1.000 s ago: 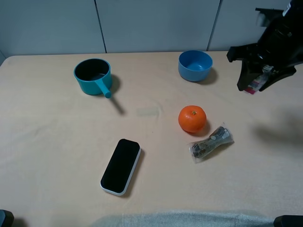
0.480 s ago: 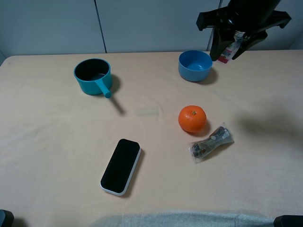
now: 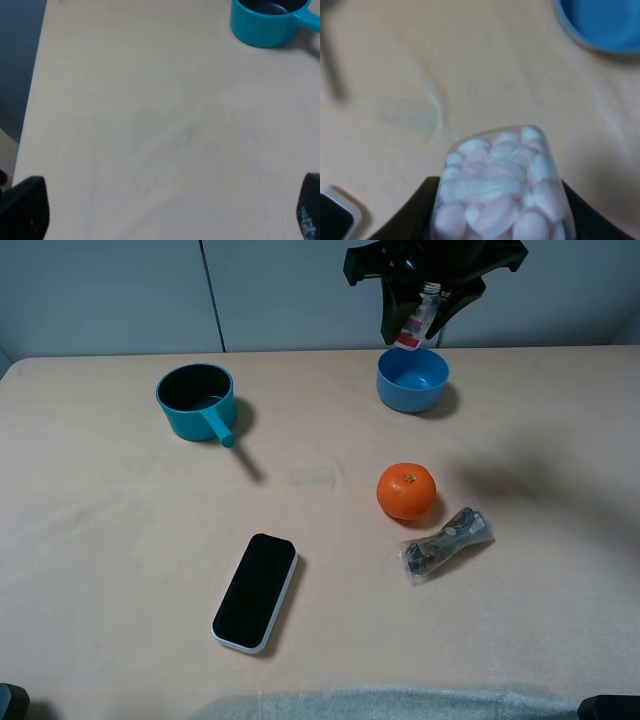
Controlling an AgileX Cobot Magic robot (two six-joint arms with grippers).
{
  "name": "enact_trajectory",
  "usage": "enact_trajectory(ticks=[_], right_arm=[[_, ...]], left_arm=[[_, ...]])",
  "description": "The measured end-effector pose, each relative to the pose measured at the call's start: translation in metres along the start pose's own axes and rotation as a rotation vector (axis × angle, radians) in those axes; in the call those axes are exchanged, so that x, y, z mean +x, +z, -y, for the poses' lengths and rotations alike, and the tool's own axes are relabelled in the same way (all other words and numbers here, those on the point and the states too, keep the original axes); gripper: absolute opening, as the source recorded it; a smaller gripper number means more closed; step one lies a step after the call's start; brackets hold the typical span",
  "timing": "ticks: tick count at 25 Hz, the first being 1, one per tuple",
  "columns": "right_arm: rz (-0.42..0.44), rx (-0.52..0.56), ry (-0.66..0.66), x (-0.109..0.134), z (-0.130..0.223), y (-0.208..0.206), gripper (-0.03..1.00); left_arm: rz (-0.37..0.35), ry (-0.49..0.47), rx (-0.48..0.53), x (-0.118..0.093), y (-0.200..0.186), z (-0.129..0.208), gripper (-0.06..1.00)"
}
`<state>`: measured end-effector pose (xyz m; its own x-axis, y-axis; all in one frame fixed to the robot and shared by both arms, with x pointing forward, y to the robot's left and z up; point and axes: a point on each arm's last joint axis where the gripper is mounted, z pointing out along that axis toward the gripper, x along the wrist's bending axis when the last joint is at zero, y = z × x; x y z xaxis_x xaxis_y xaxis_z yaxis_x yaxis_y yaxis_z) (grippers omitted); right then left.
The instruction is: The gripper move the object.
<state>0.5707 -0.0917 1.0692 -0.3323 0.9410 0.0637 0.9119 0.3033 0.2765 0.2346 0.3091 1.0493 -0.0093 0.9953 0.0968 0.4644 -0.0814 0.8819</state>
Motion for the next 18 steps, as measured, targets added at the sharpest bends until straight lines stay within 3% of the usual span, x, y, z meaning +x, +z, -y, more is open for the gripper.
enact_trajectory(ticks=[18], right_arm=[[-0.044, -0.02, -0.219, 0.075, -0.046, 0.068, 0.31]], left_arm=[[0.0, 0.0, 0.0, 0.0, 0.0, 0.0, 0.99]])
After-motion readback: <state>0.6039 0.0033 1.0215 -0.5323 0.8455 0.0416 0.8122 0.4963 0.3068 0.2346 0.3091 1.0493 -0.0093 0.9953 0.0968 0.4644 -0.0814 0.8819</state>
